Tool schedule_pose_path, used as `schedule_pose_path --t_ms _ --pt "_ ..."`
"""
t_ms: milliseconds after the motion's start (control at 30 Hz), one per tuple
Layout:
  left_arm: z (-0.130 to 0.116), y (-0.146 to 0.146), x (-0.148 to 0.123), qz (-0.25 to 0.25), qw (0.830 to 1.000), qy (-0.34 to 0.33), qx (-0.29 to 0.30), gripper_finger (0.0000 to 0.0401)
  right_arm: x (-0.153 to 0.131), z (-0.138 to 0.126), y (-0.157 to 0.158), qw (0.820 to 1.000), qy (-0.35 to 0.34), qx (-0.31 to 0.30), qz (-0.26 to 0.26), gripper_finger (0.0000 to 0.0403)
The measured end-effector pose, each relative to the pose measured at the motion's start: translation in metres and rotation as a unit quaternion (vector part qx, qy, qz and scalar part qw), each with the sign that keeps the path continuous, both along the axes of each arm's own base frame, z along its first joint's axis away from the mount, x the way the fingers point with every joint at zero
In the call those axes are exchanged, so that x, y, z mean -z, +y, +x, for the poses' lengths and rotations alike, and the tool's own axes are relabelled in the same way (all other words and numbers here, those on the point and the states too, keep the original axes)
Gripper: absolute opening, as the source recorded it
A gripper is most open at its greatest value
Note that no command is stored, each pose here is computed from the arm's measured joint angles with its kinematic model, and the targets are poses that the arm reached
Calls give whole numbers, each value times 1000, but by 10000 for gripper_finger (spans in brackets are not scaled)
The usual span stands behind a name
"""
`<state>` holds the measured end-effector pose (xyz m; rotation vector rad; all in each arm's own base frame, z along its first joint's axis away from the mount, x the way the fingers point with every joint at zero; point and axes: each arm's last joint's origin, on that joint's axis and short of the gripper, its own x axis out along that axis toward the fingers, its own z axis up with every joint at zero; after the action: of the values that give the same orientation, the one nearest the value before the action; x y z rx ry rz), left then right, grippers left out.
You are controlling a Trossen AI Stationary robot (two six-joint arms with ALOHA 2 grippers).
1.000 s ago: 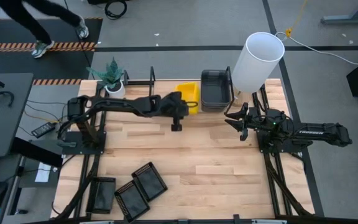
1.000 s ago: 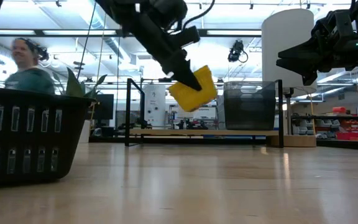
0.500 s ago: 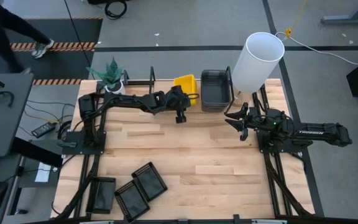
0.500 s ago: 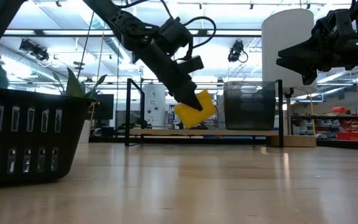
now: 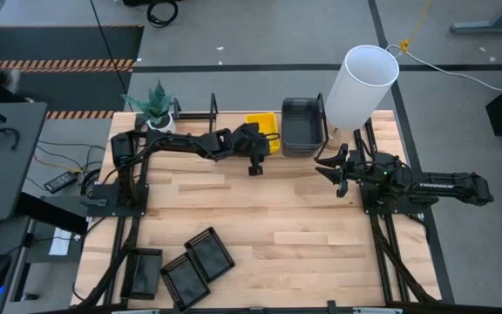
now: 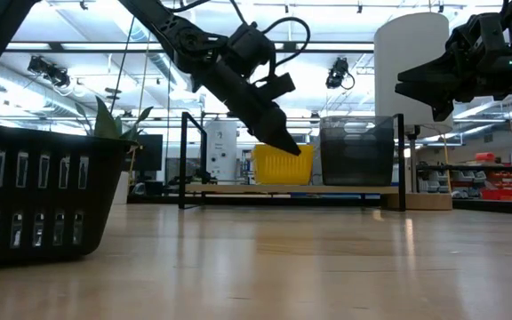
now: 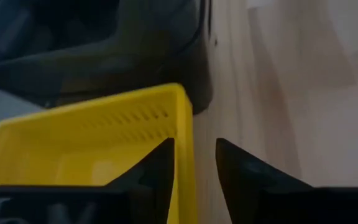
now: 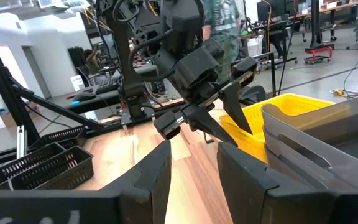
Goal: Stack baskets on shelf by color
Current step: Put the yellow bin on the shelf
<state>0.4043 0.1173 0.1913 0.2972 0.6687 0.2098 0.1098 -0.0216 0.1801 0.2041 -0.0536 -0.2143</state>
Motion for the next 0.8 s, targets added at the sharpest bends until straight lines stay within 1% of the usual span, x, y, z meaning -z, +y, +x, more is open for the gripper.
schedule_pose_path --t_ms 100,233,333,500,667,800 --pt "1 0 -2 8 1000 -10 15 120 0 0 0 1000 0 0 0 135" --pt "2 0 -2 23 999 -4 36 106 0 0 0 1000 0 0 0 135" --pt "3 -1 -2 24 998 -8 58 95 0 0 0 1000 0 0 0 135" --pt "4 -1 4 24 998 -3 61 77 0 0 0 1000 0 0 0 135" --pt "5 0 6 46 996 6 74 55 0 0 0 1000 0 0 0 135" --pt "6 2 4 53 996 -9 68 46 0 0 0 1000 0 0 0 135"
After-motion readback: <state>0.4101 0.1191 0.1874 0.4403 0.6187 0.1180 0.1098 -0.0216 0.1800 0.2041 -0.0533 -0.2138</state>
